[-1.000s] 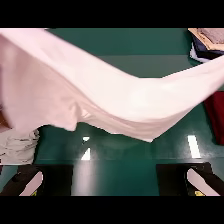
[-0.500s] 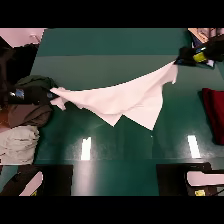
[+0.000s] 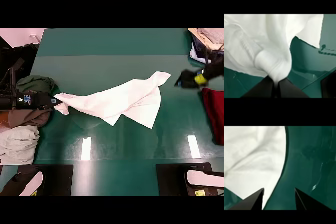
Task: Fold the shirts.
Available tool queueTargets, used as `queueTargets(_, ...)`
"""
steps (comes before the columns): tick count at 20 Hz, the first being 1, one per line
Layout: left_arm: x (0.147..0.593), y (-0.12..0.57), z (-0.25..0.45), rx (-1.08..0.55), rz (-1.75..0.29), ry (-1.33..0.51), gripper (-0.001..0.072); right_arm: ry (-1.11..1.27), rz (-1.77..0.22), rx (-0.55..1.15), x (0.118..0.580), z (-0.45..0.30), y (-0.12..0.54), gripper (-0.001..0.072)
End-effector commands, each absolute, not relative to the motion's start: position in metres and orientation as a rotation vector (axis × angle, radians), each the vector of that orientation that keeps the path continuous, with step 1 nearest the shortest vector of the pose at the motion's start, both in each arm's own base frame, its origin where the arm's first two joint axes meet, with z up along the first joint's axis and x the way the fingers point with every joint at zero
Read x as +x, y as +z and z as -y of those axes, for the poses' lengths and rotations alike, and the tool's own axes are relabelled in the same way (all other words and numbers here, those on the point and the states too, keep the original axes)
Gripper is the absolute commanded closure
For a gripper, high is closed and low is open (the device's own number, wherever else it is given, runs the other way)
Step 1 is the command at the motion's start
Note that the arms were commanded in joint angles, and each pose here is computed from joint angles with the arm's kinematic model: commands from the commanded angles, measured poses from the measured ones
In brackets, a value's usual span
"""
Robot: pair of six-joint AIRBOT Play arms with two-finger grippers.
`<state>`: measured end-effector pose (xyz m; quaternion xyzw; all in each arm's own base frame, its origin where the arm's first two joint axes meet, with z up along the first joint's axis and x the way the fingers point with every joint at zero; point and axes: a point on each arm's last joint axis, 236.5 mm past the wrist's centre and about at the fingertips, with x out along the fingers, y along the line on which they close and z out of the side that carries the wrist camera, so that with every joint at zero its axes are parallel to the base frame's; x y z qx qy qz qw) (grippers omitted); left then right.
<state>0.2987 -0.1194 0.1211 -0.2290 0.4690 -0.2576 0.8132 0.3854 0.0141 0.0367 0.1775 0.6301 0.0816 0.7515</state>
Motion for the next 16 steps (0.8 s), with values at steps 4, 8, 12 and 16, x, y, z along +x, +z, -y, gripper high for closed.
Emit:
queueTargets(4, 0.303, 0.122, 0.119, -0.496, -0.985, -0.544, 0.0677, 0.288, -1.510, 0.738, 0.292, -0.088, -0.054, 0.0274)
queueTargets(8, 0.302, 0.122, 0.119, -0.496, -0.988, -0.546, 0.0677, 0.295, -1.535, 0.696, 0.276, -0.116, -0.080, 0.0274)
queueTargets(12, 0.300, 0.121, 0.120, -0.495, -0.995, -0.550, 0.0677, 0.312, -1.536, 0.659, 0.274, -0.127, -0.083, 0.0274)
queueTargets(16, 0.300, 0.122, 0.120, -0.495, -0.994, -0.550, 0.0677, 0.313, -1.534, 0.663, 0.275, -0.128, -0.083, 0.0498)
